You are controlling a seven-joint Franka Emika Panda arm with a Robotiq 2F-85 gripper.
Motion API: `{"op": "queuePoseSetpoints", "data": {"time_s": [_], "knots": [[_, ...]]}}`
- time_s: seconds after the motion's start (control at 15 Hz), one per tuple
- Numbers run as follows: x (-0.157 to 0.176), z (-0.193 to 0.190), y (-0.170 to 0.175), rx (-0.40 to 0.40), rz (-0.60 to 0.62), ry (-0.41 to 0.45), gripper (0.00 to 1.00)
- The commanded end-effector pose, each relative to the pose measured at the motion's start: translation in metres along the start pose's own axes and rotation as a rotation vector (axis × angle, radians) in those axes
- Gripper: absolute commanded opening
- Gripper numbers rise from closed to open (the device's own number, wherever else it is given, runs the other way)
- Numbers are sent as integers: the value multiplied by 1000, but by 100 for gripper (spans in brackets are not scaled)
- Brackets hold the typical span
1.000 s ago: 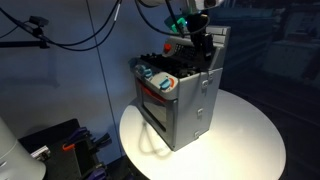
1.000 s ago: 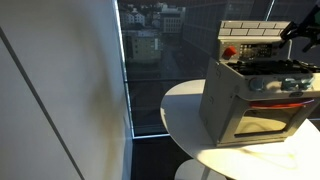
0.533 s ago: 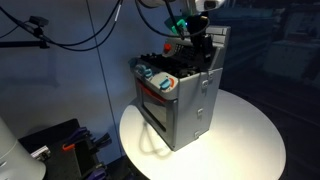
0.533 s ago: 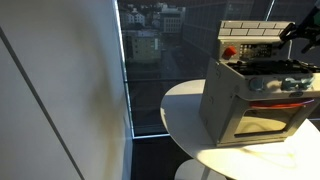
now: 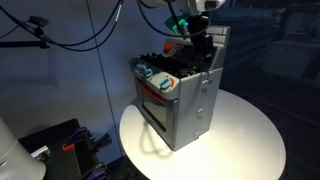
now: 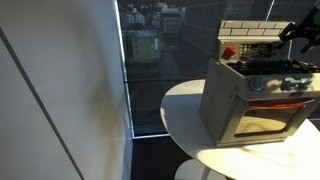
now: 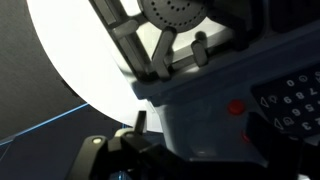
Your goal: Press the top switch on the stove
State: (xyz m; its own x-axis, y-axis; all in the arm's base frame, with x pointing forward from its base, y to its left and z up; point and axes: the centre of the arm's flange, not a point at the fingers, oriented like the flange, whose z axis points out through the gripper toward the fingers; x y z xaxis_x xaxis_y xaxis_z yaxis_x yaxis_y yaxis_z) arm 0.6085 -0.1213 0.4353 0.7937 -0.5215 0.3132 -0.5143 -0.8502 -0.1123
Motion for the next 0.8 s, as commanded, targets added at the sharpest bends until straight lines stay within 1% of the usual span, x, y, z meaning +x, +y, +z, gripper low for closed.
{"op": "queuePoseSetpoints", "data": {"time_s": [0.0,0.73], "knots": [[15,1,-1,17,-16,13,100],[21,3,0,17,-39,20,100]]}}
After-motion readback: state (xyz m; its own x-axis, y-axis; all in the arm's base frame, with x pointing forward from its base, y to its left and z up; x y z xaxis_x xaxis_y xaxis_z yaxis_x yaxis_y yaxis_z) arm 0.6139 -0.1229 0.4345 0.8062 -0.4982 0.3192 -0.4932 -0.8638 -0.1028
